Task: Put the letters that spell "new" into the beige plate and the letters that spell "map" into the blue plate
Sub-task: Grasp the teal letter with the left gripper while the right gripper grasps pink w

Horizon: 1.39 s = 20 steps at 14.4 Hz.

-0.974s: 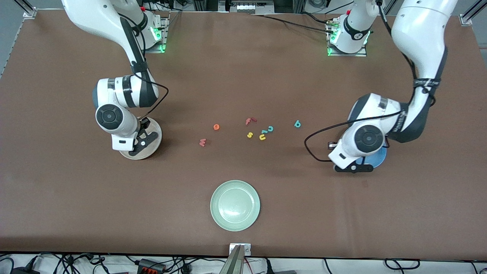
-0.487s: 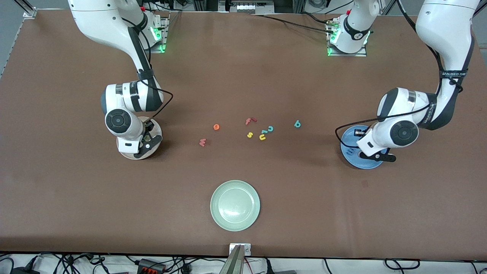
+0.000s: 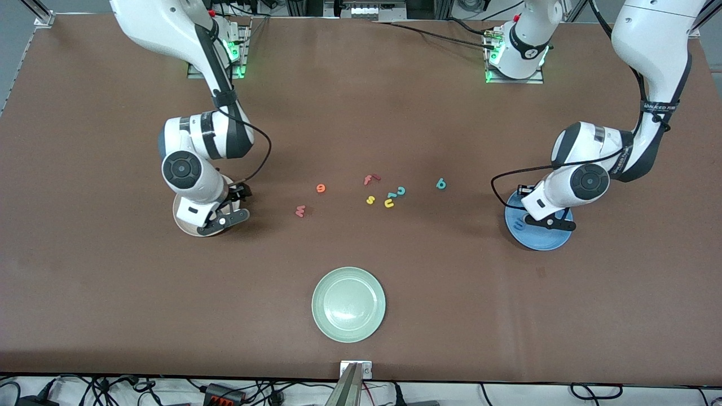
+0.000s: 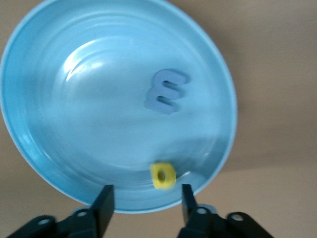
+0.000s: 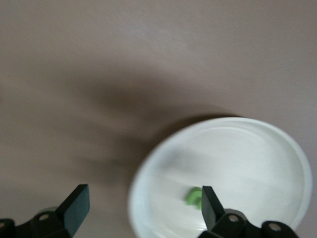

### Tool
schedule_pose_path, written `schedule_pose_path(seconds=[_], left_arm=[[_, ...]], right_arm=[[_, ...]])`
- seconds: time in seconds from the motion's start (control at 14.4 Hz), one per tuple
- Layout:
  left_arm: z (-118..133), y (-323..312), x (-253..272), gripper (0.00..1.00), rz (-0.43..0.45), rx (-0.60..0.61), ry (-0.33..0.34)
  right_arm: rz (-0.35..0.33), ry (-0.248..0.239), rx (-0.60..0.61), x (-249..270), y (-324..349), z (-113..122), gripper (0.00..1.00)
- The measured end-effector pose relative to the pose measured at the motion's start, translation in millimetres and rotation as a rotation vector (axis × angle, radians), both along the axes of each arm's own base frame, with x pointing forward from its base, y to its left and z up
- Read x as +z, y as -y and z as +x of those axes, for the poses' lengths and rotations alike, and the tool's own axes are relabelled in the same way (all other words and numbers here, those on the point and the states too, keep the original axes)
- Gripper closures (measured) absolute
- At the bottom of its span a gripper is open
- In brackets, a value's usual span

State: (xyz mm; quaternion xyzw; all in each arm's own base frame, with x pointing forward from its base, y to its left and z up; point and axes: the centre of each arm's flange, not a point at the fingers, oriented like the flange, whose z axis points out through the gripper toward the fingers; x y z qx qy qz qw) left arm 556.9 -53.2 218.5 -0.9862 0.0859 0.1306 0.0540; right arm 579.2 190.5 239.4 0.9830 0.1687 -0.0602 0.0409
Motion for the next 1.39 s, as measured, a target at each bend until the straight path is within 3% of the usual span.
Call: schedule_pose_path(seconds=[0.21, 0.28, 0.56, 0.76, 1.11, 1.39], left_arm=[[-2, 58, 35, 0.04, -0.010, -0.089, 0.002], [-7, 88, 46, 0.00, -0.021, -0.129, 0.013], [-34, 178, 56, 0.00, -0.090, -0.278, 0.041], [-56, 213, 24, 0.00, -0.166, -0.336, 0.064], [-74, 235, -15, 0.04, -0.189, -0.442, 0.127], [-80, 236, -38, 0.07, -0.151, -0.441, 0.137]], right_arm=[[0.058, 0.021, -0.174, 6, -29, 1, 0.00], [0.059, 0.031, -0.215, 7, -41, 3, 0.00], [0.031, 0.076, -0.358, -4, -97, 7, 0.00], [0.006, 0.102, -0.447, -24, -134, 7, 0.11], [0.067, 0.057, -0.601, -43, -148, 4, 0.26], [0.065, 0.046, -0.610, -52, -151, 0, 0.31]])
